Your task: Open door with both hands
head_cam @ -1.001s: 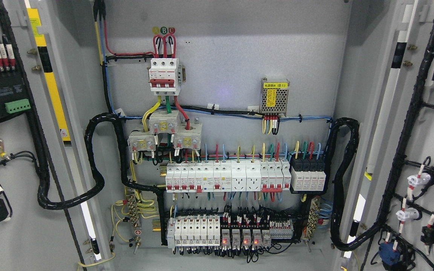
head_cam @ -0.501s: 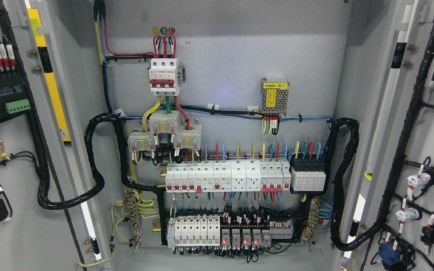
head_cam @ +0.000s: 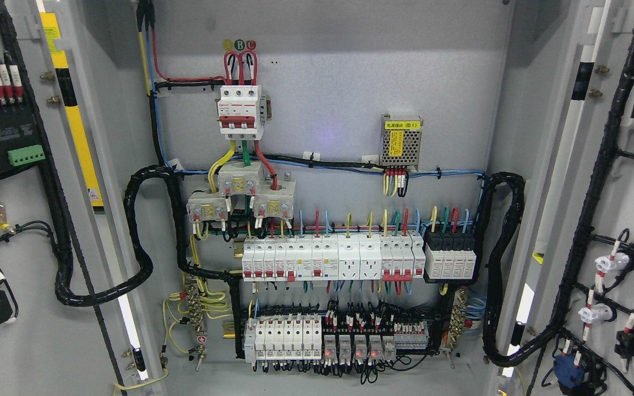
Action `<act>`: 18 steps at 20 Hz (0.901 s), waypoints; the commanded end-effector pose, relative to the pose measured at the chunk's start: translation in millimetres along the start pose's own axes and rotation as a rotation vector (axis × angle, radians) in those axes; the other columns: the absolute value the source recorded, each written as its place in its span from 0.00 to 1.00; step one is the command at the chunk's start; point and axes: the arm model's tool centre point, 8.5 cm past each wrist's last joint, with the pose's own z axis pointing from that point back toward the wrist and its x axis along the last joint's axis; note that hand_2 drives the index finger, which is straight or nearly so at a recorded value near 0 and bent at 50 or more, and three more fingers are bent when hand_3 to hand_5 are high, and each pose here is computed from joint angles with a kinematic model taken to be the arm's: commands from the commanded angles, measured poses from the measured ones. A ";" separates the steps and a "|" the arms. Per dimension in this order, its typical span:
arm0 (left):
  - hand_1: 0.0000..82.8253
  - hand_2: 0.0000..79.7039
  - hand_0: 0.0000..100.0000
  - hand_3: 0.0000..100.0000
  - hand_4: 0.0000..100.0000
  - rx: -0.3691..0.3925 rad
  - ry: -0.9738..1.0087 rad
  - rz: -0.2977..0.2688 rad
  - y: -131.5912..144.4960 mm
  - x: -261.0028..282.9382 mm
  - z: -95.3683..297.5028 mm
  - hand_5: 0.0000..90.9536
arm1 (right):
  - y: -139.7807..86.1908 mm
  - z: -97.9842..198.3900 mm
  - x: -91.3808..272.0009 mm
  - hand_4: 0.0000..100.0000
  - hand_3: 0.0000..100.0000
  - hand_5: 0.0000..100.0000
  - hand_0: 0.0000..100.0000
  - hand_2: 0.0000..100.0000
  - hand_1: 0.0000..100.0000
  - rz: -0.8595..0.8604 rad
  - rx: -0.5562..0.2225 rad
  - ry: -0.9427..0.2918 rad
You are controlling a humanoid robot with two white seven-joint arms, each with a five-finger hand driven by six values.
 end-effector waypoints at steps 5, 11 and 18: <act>0.67 0.00 0.12 0.00 0.00 0.052 0.314 0.000 2.6 -71.7 17.3 0.00 | 22.8 24.2 -101.1 0.00 0.00 0.00 0.00 0.04 0.50 -0.113 -0.195 0.560; 0.67 0.00 0.12 0.00 0.00 0.047 0.334 -0.002 -0.6 -68.5 14.2 0.00 | 25.7 20.0 -101.6 0.00 0.00 0.00 0.00 0.04 0.50 -0.152 -0.233 0.655; 0.67 0.00 0.12 0.00 0.00 0.041 0.340 0.002 -2.3 -68.7 13.9 0.00 | 21.8 22.6 -103.8 0.00 0.00 0.00 0.00 0.04 0.50 -0.160 -0.294 0.707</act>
